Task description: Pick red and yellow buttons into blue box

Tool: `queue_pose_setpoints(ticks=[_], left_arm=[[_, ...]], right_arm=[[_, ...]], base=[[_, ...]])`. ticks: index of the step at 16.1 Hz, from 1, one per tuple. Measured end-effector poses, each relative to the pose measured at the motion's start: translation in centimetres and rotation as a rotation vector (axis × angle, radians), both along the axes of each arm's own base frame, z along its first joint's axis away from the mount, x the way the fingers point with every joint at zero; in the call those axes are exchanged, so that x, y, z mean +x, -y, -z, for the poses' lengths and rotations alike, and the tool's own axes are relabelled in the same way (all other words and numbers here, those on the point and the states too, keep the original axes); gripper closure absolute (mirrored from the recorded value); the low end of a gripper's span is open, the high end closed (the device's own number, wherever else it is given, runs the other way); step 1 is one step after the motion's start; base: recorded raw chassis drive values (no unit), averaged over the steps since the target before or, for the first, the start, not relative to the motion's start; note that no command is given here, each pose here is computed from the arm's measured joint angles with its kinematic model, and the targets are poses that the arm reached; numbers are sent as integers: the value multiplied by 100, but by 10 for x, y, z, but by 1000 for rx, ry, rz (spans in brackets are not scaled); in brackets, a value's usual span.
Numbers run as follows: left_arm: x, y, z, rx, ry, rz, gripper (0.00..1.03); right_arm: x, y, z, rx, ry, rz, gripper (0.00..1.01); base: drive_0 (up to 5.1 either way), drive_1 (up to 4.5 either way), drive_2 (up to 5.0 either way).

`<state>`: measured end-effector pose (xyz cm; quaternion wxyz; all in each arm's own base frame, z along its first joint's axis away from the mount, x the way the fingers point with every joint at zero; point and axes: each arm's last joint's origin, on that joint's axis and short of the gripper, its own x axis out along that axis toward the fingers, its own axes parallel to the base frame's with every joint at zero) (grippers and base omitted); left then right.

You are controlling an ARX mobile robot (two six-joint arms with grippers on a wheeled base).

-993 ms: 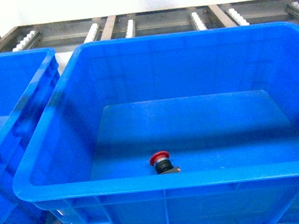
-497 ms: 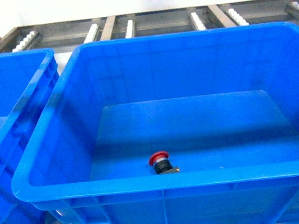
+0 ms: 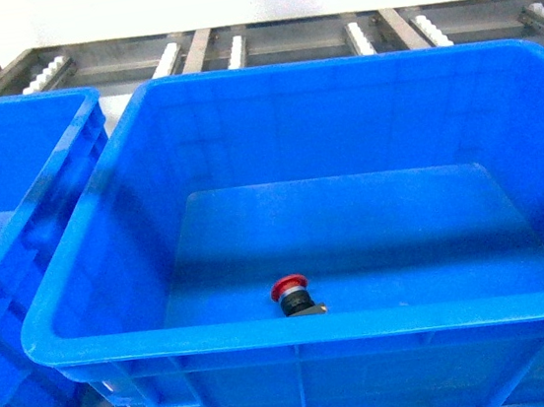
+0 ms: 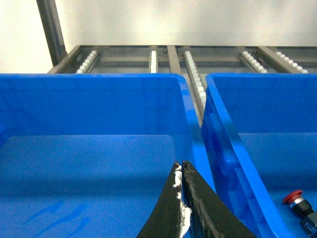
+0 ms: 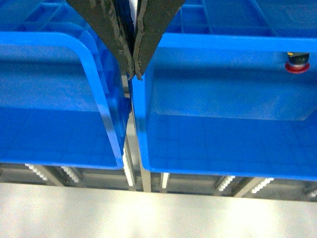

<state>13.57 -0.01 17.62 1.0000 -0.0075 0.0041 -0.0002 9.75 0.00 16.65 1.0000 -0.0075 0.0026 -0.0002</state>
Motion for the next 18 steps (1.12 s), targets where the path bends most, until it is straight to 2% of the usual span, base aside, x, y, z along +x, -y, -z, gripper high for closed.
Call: queue_pose_setpoints(ticks=[3,18], left_arm=[[-7,0,7,0,15,0,101],[-27,0,5,0,22,0,101]], right_arm=[[0,0,-1,0,11,0,99],[0,0,-1,0,10,0,99]], base=[[0,0,0],[0,0,0]])
